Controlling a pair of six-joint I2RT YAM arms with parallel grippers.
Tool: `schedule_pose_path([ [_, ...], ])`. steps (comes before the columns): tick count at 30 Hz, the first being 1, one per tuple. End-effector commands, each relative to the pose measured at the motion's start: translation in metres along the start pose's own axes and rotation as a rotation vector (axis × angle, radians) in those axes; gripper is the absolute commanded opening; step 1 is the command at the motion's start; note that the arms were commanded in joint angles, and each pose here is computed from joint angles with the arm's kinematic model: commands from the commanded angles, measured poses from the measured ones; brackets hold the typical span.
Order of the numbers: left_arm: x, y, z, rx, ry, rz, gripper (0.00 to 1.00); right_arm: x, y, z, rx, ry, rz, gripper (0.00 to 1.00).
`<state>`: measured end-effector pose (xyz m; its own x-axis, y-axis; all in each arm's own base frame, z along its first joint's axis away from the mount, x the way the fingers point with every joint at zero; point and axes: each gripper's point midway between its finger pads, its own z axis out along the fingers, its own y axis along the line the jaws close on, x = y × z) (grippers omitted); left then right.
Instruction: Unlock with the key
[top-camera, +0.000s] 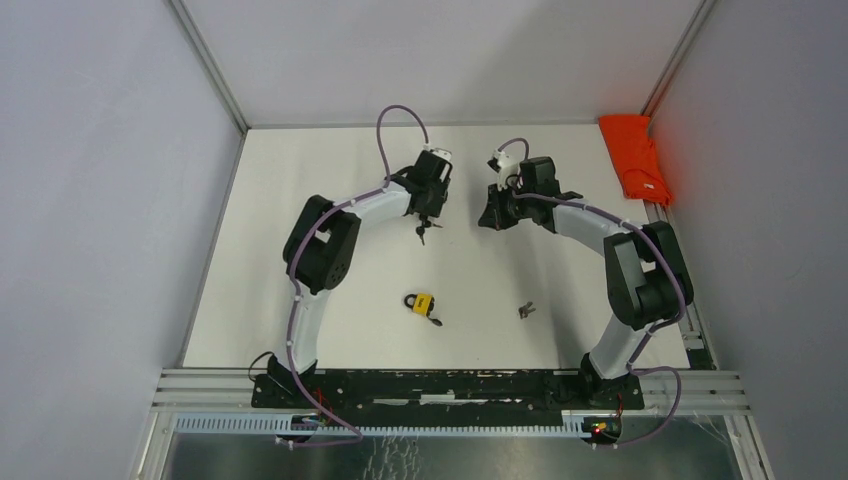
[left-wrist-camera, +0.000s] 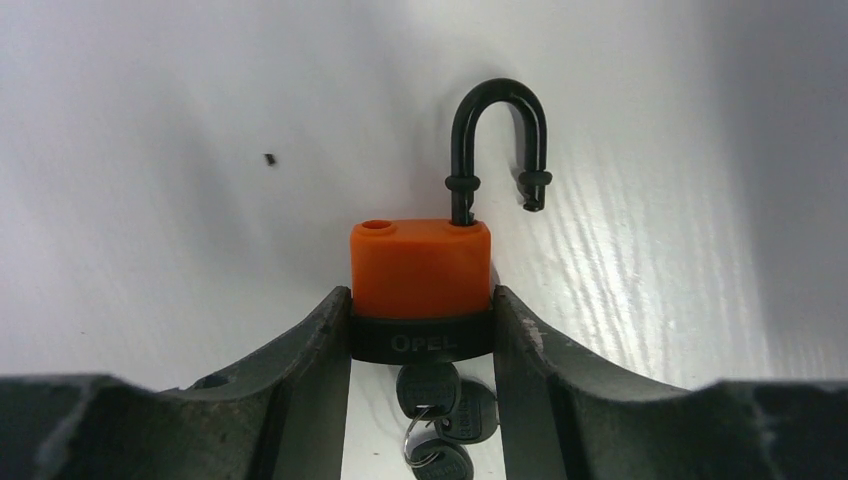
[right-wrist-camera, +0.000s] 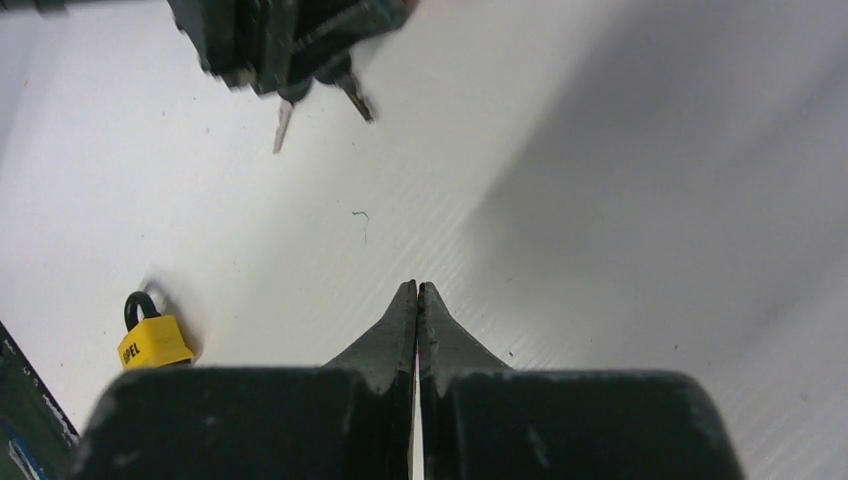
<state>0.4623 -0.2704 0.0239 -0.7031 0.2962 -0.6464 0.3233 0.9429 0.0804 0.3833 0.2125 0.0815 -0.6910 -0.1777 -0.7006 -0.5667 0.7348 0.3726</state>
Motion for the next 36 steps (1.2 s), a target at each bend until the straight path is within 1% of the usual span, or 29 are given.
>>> schedule_pose_path([
  [1,-0.003,0.004,-0.001,0.071,0.018,-0.038,0.16,-0.003,-0.001,-0.006,0.031,-0.027,0.018,0.06],
  [3,-0.009,0.002,-0.008,0.09,0.003,-0.047,0.23,-0.003,0.002,-0.009,0.025,-0.044,0.016,0.15],
  [4,-0.013,0.0,-0.013,0.1,-0.007,-0.051,0.3,-0.003,0.003,-0.01,0.022,-0.053,0.015,0.21],
  [5,-0.016,-0.002,-0.016,0.117,-0.013,-0.055,0.35,-0.006,0.004,-0.013,0.022,-0.066,0.012,0.24],
  [7,-0.021,-0.007,-0.023,0.146,-0.023,-0.062,0.41,-0.007,0.007,-0.017,0.022,-0.077,0.007,0.3],
  [8,-0.023,-0.009,-0.026,0.158,-0.025,-0.068,0.44,-0.009,0.008,-0.019,0.023,-0.083,0.004,0.33],
  [9,-0.026,-0.009,-0.03,0.166,-0.033,-0.074,0.48,-0.008,0.008,-0.021,0.029,-0.085,0.003,0.34],
  [10,-0.03,-0.01,-0.035,0.174,-0.043,-0.081,0.56,-0.008,0.008,-0.024,0.033,-0.088,0.001,0.36],
  [11,-0.033,-0.009,-0.039,0.175,-0.053,-0.085,0.6,-0.007,0.009,-0.025,0.034,-0.087,0.001,0.37],
  [20,-0.073,-0.004,-0.094,0.198,-0.165,-0.138,0.65,0.012,0.014,-0.044,0.065,-0.091,0.003,0.38],
  [23,-0.081,0.003,-0.122,0.18,-0.204,-0.17,0.65,0.024,0.011,-0.058,0.133,-0.071,0.002,0.38],
  [26,-0.082,0.006,-0.158,0.19,-0.261,-0.206,0.65,0.048,0.013,-0.071,0.177,-0.035,-0.025,0.38],
  [30,-0.063,-0.004,-0.204,0.211,-0.309,-0.213,0.65,0.09,0.013,-0.088,0.269,0.036,-0.041,0.37],
  [32,-0.047,-0.01,-0.218,0.228,-0.306,-0.207,0.65,0.108,0.018,-0.096,0.293,0.066,-0.04,0.37],
  [36,-0.02,-0.011,-0.236,0.241,-0.293,-0.218,0.65,0.14,0.035,-0.103,0.319,0.123,-0.036,0.38],
])
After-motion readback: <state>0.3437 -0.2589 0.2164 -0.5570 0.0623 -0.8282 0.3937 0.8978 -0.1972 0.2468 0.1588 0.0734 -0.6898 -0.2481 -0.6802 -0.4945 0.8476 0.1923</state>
